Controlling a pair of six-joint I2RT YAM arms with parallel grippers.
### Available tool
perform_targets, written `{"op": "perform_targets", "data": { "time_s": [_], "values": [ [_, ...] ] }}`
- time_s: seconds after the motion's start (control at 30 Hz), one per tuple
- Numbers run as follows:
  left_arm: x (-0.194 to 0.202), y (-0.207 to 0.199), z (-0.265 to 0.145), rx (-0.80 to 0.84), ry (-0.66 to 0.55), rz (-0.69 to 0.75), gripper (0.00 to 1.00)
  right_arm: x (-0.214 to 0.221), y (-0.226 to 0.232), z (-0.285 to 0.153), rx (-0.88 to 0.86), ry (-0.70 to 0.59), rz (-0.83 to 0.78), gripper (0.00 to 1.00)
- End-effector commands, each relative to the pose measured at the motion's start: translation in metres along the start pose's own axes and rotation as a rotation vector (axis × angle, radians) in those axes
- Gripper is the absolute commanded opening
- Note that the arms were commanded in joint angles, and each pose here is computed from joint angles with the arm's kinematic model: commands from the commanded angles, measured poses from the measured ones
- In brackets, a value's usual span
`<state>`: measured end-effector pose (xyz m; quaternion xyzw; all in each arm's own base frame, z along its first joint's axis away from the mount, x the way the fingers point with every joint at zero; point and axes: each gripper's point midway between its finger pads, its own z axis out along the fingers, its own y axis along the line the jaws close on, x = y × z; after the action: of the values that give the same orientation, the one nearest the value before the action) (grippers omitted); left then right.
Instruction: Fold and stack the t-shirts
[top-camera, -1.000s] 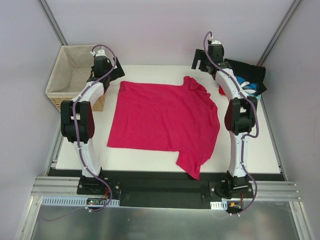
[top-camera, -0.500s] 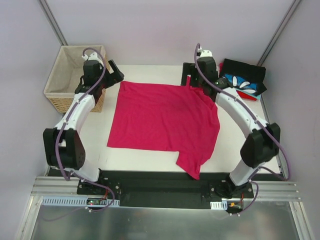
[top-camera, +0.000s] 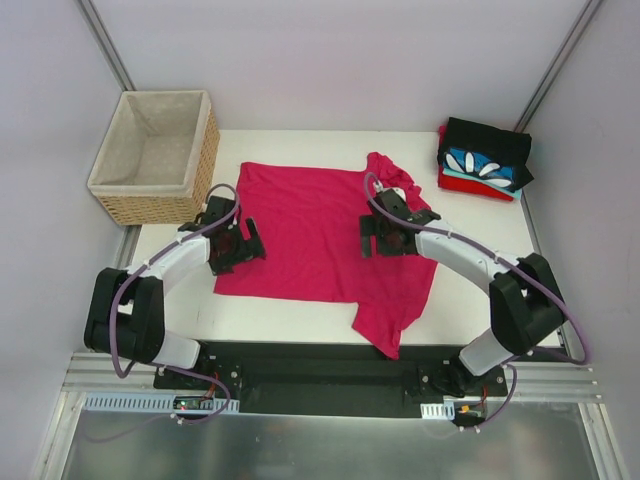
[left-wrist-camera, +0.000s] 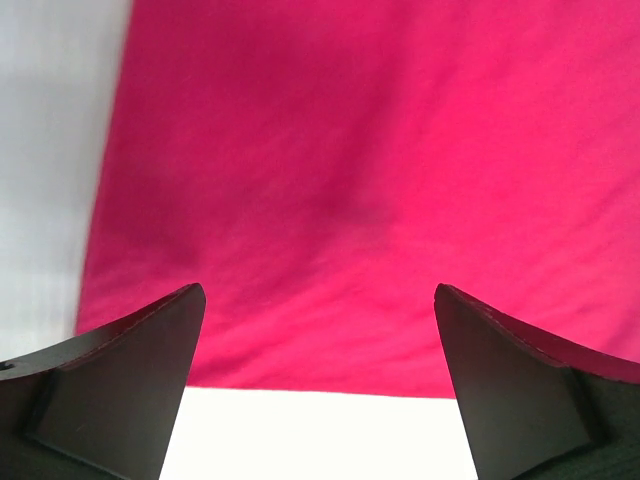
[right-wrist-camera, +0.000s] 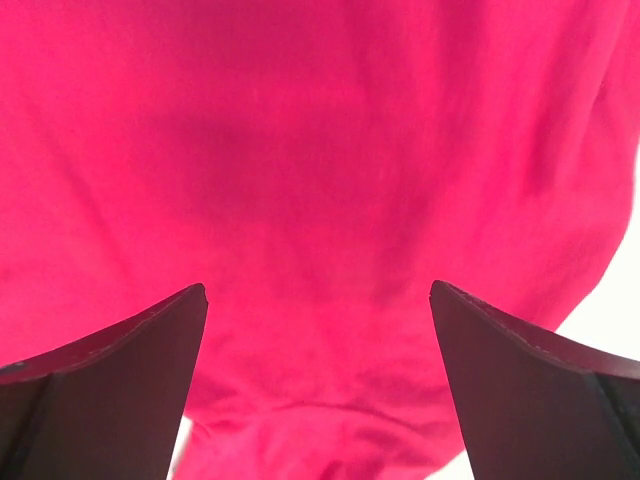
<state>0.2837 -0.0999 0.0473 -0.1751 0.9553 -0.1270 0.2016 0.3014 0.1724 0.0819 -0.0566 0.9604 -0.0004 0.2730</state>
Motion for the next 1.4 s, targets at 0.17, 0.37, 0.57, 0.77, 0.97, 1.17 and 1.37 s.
{"op": "perform_targets", "data": {
  "time_s": [0.17, 0.37, 0.57, 0.77, 0.97, 1.17, 1.37],
  "values": [
    [0.001, 0.023, -0.011, -0.093, -0.098, -0.069, 0.99, 0.037, -0.019, -0.024, 0.086, 0.017, 0.061, 0.99],
    [0.005, 0.027, -0.003, -0.12, -0.071, -0.079, 0.99, 0.056, -0.049, -0.034, 0.229, 0.039, 0.058, 0.98],
    [0.006, 0.029, 0.007, -0.159, -0.065, -0.067, 0.99, 0.072, -0.072, -0.035, 0.354, 0.073, 0.023, 0.96],
    [0.012, 0.026, 0.02, -0.163, -0.028, -0.062, 0.99, 0.085, -0.083, -0.031, 0.443, 0.124, -0.012, 0.96],
    [0.026, 0.034, 0.026, -0.191, 0.001, -0.059, 0.99, 0.1, -0.097, -0.027, 0.574, 0.194, -0.055, 0.97],
    [0.029, 0.033, 0.024, -0.186, 0.001, -0.053, 0.99, 0.101, -0.102, -0.023, 0.648, 0.217, -0.07, 0.97],
    [0.017, 0.011, 0.003, -0.089, -0.053, -0.056, 0.99, 0.068, -0.093, -0.033, 0.657, 0.172, -0.07, 0.97]
  ]
}}
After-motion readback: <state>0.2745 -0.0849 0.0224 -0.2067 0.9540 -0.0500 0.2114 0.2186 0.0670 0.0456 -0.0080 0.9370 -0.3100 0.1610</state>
